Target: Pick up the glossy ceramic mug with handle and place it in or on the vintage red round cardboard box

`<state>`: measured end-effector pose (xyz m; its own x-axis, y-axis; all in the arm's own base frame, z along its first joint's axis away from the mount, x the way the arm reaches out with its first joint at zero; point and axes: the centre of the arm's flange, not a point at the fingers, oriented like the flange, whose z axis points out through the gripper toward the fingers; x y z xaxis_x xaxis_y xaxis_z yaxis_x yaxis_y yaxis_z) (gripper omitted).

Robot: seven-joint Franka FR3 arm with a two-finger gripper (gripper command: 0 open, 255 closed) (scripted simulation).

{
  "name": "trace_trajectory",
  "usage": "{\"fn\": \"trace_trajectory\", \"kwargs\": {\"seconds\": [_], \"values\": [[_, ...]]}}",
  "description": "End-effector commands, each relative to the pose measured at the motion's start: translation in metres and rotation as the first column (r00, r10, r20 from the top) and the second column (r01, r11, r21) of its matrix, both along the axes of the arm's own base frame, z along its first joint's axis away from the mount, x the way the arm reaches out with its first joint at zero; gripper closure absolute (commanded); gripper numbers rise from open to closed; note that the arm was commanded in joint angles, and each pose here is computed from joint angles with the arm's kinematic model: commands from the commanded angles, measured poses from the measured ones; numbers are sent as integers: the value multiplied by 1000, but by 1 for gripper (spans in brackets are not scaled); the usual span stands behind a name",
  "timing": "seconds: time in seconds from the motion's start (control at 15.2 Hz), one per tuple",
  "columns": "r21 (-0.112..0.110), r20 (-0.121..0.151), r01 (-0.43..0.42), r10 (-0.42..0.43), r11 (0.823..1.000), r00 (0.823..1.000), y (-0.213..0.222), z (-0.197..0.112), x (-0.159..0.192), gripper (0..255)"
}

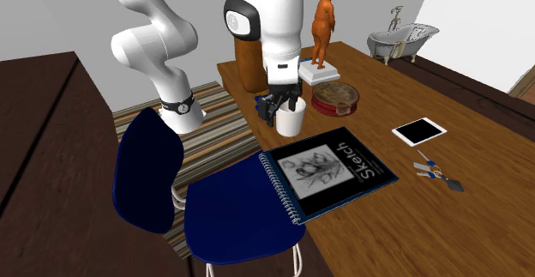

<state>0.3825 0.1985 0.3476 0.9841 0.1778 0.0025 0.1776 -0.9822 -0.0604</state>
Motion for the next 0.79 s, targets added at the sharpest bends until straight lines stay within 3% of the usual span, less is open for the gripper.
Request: {"fn": "trace_trajectory", "kwargs": {"seconds": [0.0, 0.13, 0.2, 0.73], "values": [[0, 0, 0, 0, 1000, 1000, 0, 0, 0, 0], [0, 0, 0, 0, 1000, 1000, 0, 0, 0, 0], [0, 0, 0, 0, 1000, 1000, 0, 0, 0, 255], [0, 0, 0, 0, 1000, 1000, 0, 0, 0, 255]]}}
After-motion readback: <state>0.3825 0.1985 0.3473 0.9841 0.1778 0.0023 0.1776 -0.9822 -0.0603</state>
